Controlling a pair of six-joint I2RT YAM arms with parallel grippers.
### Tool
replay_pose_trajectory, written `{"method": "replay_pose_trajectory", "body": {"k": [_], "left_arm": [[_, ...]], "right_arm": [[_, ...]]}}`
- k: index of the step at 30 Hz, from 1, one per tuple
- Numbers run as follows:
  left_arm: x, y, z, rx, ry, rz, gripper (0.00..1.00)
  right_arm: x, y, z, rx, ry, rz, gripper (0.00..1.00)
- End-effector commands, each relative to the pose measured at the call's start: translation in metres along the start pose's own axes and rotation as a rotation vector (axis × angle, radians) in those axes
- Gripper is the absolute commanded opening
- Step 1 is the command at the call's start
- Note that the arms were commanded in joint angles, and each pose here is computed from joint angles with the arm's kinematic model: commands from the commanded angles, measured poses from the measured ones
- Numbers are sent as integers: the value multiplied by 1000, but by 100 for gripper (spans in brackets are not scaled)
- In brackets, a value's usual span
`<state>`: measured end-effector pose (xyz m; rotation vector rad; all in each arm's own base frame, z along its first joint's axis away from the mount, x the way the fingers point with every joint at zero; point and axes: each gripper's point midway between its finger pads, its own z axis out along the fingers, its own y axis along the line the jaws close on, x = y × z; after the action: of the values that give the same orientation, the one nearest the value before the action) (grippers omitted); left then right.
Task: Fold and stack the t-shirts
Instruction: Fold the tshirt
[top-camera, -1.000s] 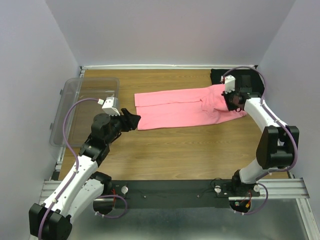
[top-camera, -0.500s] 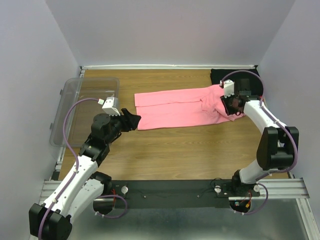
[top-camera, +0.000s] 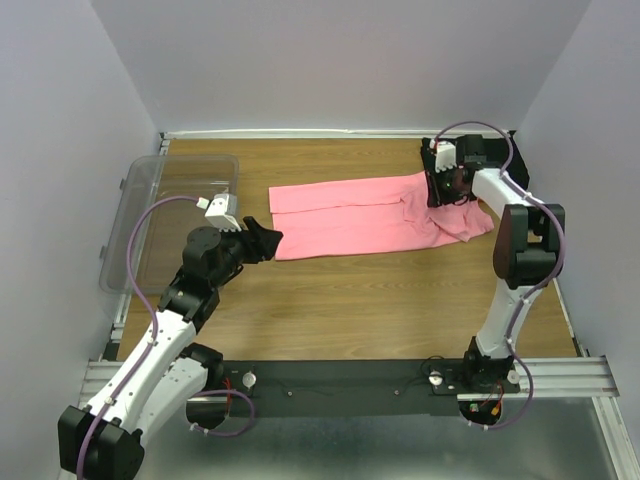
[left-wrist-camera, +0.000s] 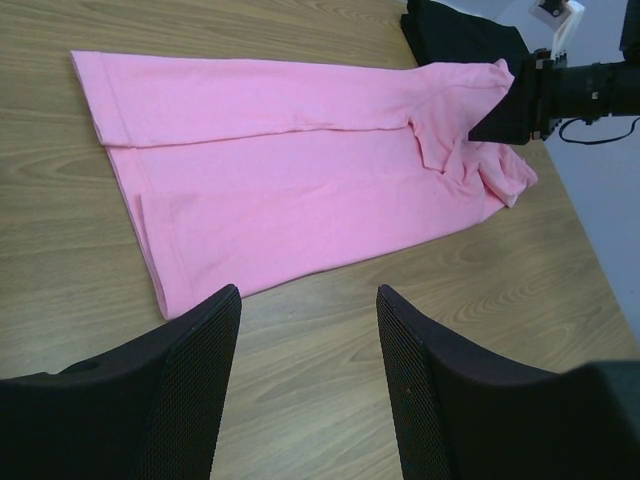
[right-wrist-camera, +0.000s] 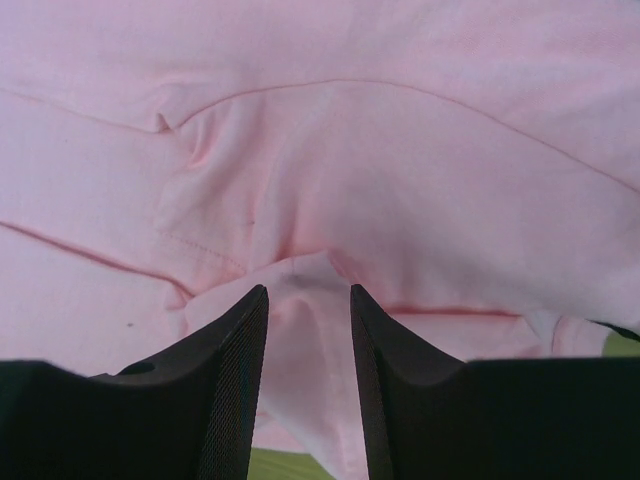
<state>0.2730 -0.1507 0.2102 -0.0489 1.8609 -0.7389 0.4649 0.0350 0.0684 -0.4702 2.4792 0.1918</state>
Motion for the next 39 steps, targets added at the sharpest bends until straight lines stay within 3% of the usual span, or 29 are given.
{"method": "replay_pose_trajectory", "body": {"k": [1,9,16,23,26,34,35,38,39], "left_arm": [[3,0,2,17,8,16,65],[8,1,4,16,27,15,65],[9,1,3,19,27,14,65],[10,1,4,19,30,14,65],[9,1,3,20,29,14,65],[9,1,3,21,30,14,65],[8,0,3,23,27,14,65],[9,0,3,22,29,13,65],[8,0,3,23,27,14,65]], "right_arm": [[-8,-5,9,-5,0,35,46],[6,0,22,-39,41,43,42],[8,2,24,-56,56,50,33],[1,5,19,-70,44,40,7],[-6,4,14,-68,25,30,1],[-26,3,-1,-61,-26,13,1],[-25,2,-2,-56,-23,16,6],[-17,-5,4,-18,11,16,34],[-12,-8,8,-5,29,15,35]]}}
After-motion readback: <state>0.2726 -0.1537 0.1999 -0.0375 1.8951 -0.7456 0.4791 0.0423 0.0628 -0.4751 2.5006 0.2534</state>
